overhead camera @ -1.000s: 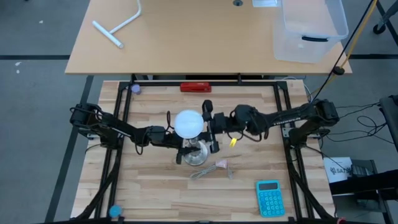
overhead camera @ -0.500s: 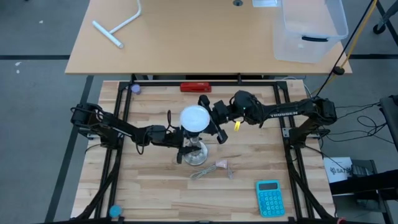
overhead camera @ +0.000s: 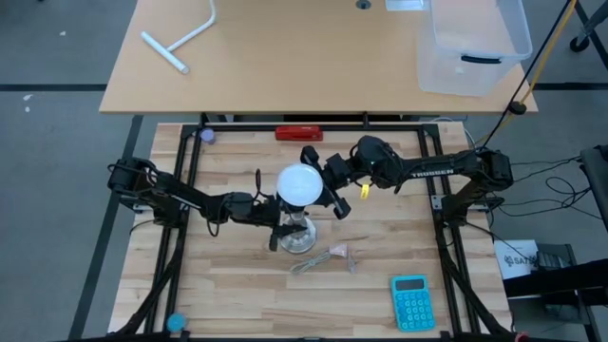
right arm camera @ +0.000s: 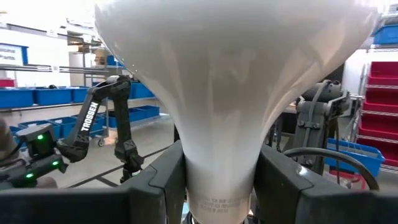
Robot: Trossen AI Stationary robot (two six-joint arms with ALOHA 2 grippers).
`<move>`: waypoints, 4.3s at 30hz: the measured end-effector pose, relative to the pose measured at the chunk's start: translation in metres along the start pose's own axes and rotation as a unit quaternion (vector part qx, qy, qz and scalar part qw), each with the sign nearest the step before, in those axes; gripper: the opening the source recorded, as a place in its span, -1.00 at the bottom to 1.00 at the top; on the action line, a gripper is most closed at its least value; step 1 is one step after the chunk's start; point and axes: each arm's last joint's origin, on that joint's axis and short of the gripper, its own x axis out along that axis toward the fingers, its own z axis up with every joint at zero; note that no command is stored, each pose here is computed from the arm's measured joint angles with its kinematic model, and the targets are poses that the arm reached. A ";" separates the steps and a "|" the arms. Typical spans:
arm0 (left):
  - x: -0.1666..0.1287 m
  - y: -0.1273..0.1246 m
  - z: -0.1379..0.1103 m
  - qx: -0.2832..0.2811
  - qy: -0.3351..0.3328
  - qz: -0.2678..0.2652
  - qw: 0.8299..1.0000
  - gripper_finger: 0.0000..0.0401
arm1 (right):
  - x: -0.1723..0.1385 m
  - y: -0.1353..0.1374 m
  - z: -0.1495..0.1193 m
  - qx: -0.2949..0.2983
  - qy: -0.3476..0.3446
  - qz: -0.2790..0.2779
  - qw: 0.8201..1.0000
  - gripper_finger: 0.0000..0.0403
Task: Screw lightbulb
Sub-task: Remove the white lightbulb from the silver lamp
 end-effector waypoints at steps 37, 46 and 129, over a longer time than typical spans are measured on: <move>-0.001 0.000 -0.002 -0.005 0.007 0.001 1.000 -0.05 | 0.001 0.004 0.011 -0.037 -0.023 -0.022 0.999 0.04; -0.001 0.000 -0.002 -0.005 0.007 0.001 1.000 -0.05 | -0.004 0.003 0.016 -0.053 -0.025 -0.029 0.998 -0.24; -0.004 -0.009 0.023 -0.054 -0.124 -0.058 0.989 -0.05 | -0.184 0.100 -0.204 0.261 0.342 -0.366 0.825 -0.26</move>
